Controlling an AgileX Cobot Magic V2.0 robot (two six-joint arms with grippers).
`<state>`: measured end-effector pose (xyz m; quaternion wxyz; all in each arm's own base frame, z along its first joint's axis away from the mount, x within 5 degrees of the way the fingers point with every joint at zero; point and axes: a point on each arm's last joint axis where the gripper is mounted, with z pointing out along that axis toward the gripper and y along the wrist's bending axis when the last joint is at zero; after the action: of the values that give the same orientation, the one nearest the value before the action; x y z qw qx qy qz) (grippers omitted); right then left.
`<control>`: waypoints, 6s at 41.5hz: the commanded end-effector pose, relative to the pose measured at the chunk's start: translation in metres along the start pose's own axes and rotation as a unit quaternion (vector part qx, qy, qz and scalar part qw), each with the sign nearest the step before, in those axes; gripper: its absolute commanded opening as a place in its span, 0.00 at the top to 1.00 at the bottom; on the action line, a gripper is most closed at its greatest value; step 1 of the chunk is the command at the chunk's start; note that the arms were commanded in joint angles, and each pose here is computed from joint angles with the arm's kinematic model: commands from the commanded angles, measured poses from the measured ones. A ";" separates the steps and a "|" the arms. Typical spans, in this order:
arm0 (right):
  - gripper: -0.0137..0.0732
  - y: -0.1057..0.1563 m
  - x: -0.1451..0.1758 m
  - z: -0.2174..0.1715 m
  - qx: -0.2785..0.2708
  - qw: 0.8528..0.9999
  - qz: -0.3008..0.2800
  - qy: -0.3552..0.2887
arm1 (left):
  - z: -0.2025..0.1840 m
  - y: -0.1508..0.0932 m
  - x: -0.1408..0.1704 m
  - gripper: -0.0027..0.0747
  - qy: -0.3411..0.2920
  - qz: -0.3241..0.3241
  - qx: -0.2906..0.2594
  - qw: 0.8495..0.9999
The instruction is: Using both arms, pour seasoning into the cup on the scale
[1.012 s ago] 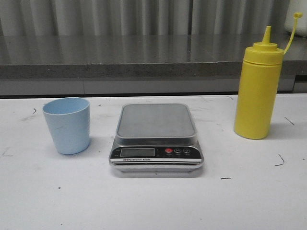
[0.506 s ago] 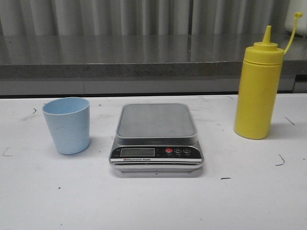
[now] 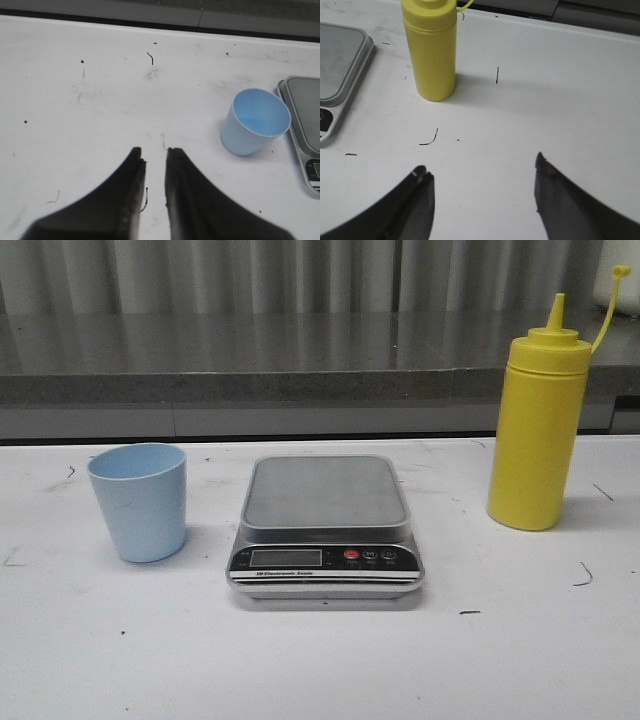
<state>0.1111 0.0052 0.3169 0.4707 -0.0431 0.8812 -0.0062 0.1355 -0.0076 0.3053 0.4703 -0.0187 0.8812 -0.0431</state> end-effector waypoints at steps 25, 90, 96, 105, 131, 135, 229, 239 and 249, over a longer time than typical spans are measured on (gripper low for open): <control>0.26 0.000 -0.013 -0.004 0.001 0.999 -0.008 -0.042 | 0.088 -0.077 -0.067 0.37 0.153 0.090 0.099 0.979; 0.26 0.000 -0.013 -0.004 0.001 0.999 -0.008 -0.042 | 0.184 -0.153 -0.134 0.99 0.211 0.102 0.140 0.962; 0.26 0.000 -0.013 -0.004 0.001 0.999 -0.008 -0.042 | 0.183 -0.183 -0.141 0.99 0.188 0.126 0.165 0.960; 0.26 0.000 -0.013 -0.004 0.001 0.999 -0.008 -0.042 | 0.205 -0.220 -0.123 0.99 0.206 0.152 0.186 0.949; 0.26 0.000 -0.013 -0.004 0.001 0.999 -0.008 -0.042 | 0.233 -0.231 -0.104 0.91 0.205 0.162 0.183 0.948; 0.26 0.000 -0.013 -0.004 0.001 0.999 -0.008 -0.042 | 0.233 -0.231 -0.103 0.72 0.208 0.165 0.181 0.947; 0.25 0.003 -0.012 -0.004 -0.018 0.999 0.013 -0.036 | -0.048 -0.046 -0.023 0.46 -0.014 0.107 0.148 0.983; 0.09 0.014 -0.016 0.010 -0.055 0.998 -0.025 0.027 | -0.048 -0.046 -0.023 0.46 -0.014 0.107 0.148 0.983; 0.08 0.023 -0.033 0.036 -0.079 0.996 -0.014 0.051 | -0.048 -0.046 -0.023 0.46 -0.014 0.107 0.148 0.983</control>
<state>0.1446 0.0279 0.3105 0.3785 -0.0923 0.9200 0.0433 0.1061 -0.0464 0.3427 0.4448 0.1499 0.8768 -0.1041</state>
